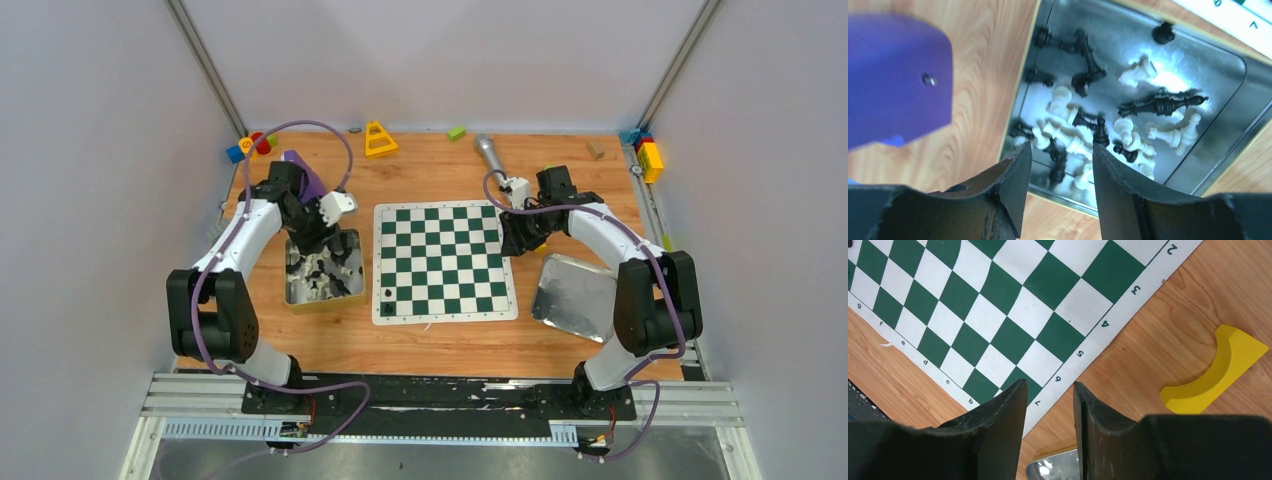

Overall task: Set up the chess pieces on the board
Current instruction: Pick up the chess piece from the storage box.

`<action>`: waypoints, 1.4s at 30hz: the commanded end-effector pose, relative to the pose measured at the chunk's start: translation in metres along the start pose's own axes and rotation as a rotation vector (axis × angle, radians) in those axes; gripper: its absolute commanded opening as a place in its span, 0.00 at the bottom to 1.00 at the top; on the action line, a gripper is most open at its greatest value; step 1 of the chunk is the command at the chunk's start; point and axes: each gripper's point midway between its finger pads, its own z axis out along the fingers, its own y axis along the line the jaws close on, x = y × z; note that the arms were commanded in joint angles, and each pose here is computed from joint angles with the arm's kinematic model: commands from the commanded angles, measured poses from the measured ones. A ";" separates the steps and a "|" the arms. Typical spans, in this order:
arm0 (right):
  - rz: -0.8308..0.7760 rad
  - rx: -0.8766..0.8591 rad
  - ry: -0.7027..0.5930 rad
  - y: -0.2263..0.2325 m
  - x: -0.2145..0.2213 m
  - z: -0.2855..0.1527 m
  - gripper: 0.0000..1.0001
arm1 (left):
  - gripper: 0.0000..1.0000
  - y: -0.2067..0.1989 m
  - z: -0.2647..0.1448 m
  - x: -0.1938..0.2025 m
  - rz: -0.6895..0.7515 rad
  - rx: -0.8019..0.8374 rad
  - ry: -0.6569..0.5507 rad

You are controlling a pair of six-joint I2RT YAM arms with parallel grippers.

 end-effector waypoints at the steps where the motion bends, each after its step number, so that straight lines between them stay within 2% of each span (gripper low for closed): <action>1: -0.029 -0.027 -0.050 0.005 -0.016 -0.005 0.40 | 0.56 -0.007 -0.008 0.026 -0.209 0.044 -0.044; 7: -0.028 -0.040 -0.050 0.007 -0.016 -0.005 0.40 | 0.53 -0.004 -0.009 0.044 -0.369 0.026 -0.058; 13: -0.029 -0.039 -0.040 0.007 -0.014 -0.004 0.40 | 0.52 -0.013 -0.007 0.027 -0.468 0.079 -0.133; 19: -0.026 -0.040 -0.038 0.006 -0.014 -0.003 0.40 | 0.53 -0.013 -0.007 0.006 -0.492 0.083 -0.199; 27: -0.023 -0.034 -0.033 0.005 -0.013 -0.002 0.40 | 0.54 -0.025 0.008 -0.032 -0.355 0.080 -0.183; 32: -0.023 -0.033 -0.031 0.005 -0.012 -0.002 0.40 | 0.53 -0.044 0.020 -0.047 -0.238 0.145 -0.200; 36: -0.021 -0.034 -0.029 0.005 -0.012 -0.002 0.40 | 0.52 -0.050 0.033 -0.047 -0.107 0.153 -0.232; 42: -0.020 -0.030 -0.026 0.004 -0.011 -0.001 0.40 | 0.51 -0.056 0.046 -0.034 0.084 0.183 -0.216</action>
